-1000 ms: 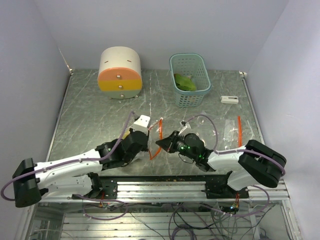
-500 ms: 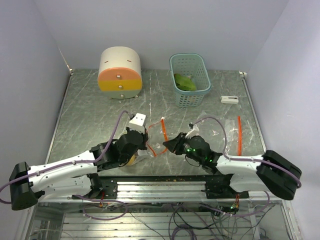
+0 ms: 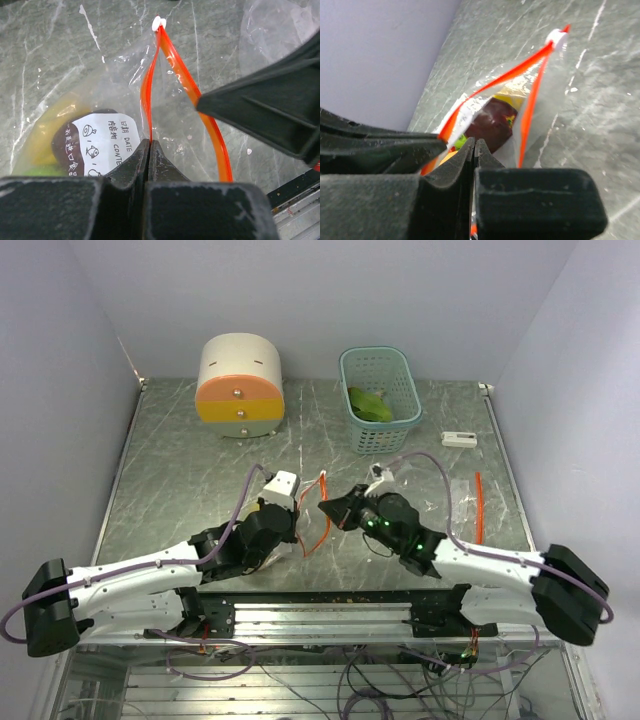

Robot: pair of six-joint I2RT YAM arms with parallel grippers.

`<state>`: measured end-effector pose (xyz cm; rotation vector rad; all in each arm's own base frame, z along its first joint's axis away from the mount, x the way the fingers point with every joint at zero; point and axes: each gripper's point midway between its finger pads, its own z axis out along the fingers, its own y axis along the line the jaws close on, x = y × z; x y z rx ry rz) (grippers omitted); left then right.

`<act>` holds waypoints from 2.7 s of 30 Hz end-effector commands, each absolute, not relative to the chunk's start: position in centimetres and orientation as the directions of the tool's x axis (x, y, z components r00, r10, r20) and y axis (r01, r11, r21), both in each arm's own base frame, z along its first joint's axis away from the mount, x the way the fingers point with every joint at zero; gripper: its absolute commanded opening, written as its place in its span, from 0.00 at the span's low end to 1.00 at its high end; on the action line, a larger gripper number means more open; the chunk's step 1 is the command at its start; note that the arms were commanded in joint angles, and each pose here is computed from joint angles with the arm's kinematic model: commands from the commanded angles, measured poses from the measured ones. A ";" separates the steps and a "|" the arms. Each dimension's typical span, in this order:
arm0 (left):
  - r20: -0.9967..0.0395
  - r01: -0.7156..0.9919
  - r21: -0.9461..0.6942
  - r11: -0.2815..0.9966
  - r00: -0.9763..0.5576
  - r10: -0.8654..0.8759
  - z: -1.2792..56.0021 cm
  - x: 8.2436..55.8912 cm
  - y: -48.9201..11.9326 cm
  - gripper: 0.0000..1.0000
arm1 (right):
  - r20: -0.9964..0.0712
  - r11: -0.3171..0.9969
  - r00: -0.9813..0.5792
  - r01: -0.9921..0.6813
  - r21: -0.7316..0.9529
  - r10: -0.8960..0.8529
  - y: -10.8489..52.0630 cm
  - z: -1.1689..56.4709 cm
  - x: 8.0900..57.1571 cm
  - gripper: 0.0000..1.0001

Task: Open the zip-top bag and remove the fake food
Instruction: Pick up the fake fruit from the zipper food storage bag.

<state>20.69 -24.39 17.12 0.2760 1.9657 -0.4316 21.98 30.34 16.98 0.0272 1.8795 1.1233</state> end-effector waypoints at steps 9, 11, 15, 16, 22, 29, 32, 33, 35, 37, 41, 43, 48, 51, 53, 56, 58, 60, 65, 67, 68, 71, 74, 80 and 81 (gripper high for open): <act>-0.909 0.422 -0.260 0.869 -0.409 -0.073 18.4 19.8 -25.8 0.07 | -0.660 0.520 -0.669 -0.451 0.726 0.342 36.6 13.4 22.6 0.00; -0.908 0.433 -0.275 0.859 -0.411 -0.083 18.4 19.6 -26.2 0.07 | -0.654 0.517 -0.681 -0.449 0.729 0.330 37.2 12.4 22.7 0.00; -0.907 0.423 -0.265 0.867 -0.415 -0.074 17.9 19.5 -26.1 0.07 | -0.663 0.505 -0.677 -0.471 0.724 0.319 38.2 11.7 23.0 0.01; -0.907 0.413 -0.257 0.874 -0.414 -0.071 17.8 19.5 -25.7 0.08 | -0.665 0.496 -0.673 -0.479 0.724 0.322 38.3 11.8 23.1 0.03; -0.909 0.288 -0.255 0.923 -0.396 -0.128 17.7 19.7 -21.4 0.53 | -0.682 0.481 -0.654 -0.507 0.715 0.326 38.5 11.5 23.2 0.22; -0.916 0.108 -0.241 0.964 -0.352 -0.189 16.7 20.3 -16.8 0.52 | -0.689 0.470 -0.641 -0.519 0.714 0.338 38.0 10.9 22.9 0.24; -0.916 0.043 -0.183 0.982 -0.371 -0.154 16.2 21.1 -16.2 0.39 | -0.694 0.445 -0.621 -0.539 0.715 0.363 37.9 11.6 22.8 0.24; -0.913 0.030 -0.162 0.986 -0.383 -0.139 15.8 21.5 -16.0 0.38 | -0.697 0.445 -0.619 -0.542 0.713 0.362 37.9 11.6 22.8 0.24; -0.897 0.023 -0.151 0.988 -0.423 -0.127 14.6 22.4 -16.1 0.28 | -0.702 0.446 -0.616 -0.547 0.708 0.357 38.0 11.7 22.9 0.24; -0.876 0.012 -0.163 0.987 -0.461 -0.139 13.1 23.4 -15.6 0.10 | -0.705 0.443 -0.615 -0.554 0.705 0.354 38.1 11.9 22.9 0.25; -0.855 0.015 -0.230 0.973 -0.481 -0.194 11.6 24.7 -15.5 0.07 | -0.715 0.445 -0.609 -0.565 0.695 0.344 38.2 12.0 22.9 0.27; -0.852 0.025 -0.229 0.973 -0.488 -0.188 11.3 24.9 -15.8 0.07 | -0.727 0.454 -0.602 -0.574 0.681 0.330 38.4 11.9 23.0 0.30; -0.835 0.082 -0.244 0.966 -0.524 -0.166 10.3 25.1 -17.7 0.07 | -0.748 0.495 -0.596 -0.575 0.652 0.293 38.5 11.1 23.5 0.42; -0.822 0.122 -0.274 0.954 -0.545 -0.166 9.6 25.0 -19.0 0.07 | -0.761 0.533 -0.592 -0.568 0.627 0.264 38.2 10.2 23.7 0.49; -0.810 0.145 -0.285 0.947 -0.565 -0.158 8.9 25.0 -19.9 0.07 | -0.778 0.564 -0.582 -0.570 0.598 0.237 37.9 9.6 23.9 0.54; -0.795 0.156 -0.280 0.947 -0.591 -0.138 7.6 24.8 -20.3 0.07 | -0.812 0.661 -0.562 -0.550 0.510 0.159 36.8 8.0 24.9 0.65; -0.788 0.163 -0.282 0.946 -0.602 -0.131 7.1 24.7 -20.6 0.07 | -0.828 0.715 -0.550 -0.535 0.450 0.109 36.1 7.0 25.5 0.73; -0.785 0.174 -0.292 0.941 -0.606 -0.131 6.9 24.6 -20.8 0.07 | -0.842 0.737 -0.533 -0.538 0.409 0.078 35.5 6.6 25.7 0.80; -0.780 0.207 -0.307 0.929 -0.615 -0.121 6.8 24.4 -21.6 0.07 | -0.852 0.712 -0.523 -0.598 0.367 0.000 36.3 6.0 25.4 0.93; -0.778 0.214 -0.311 0.926 -0.616 -0.119 6.9 24.3 -21.7 0.07 | -0.847 0.710 -0.530 -0.609 0.353 -0.034 36.5 5.2 25.3 0.95; -0.779 0.216 -0.314 0.925 -0.615 -0.121 7.0 24.3 -21.7 0.07 | -0.843 0.710 -0.536 -0.610 0.351 -0.043 36.5 4.8 25.2 0.95; -0.780 0.218 -0.321 0.922 -0.613 -0.127 7.0 24.2 -21.7 0.07 | -0.837 0.717 -0.544 -0.605 0.345 -0.056 36.3 4.1 25.2 0.94; -0.776 0.204 -0.309 0.929 -0.619 -0.122 6.5 24.2 -21.4 0.07 | -0.839 0.724 -0.543 -0.594 0.350 -0.041 35.9 4.4 25.2 0.80; -0.759 0.157 -0.268 0.951 -0.642 -0.108 5.0 24.2 -20.6 0.07 | -0.847 0.759 -0.532 -0.550 0.348 0.003 33.7 6.5 25.6 0.69; -0.756 0.151 -0.265 0.952 -0.646 -0.109 4.7 24.2 -20.5 0.07 | -0.849 0.765 -0.529 -0.540 0.351 0.016 33.2 7.0 25.6 0.68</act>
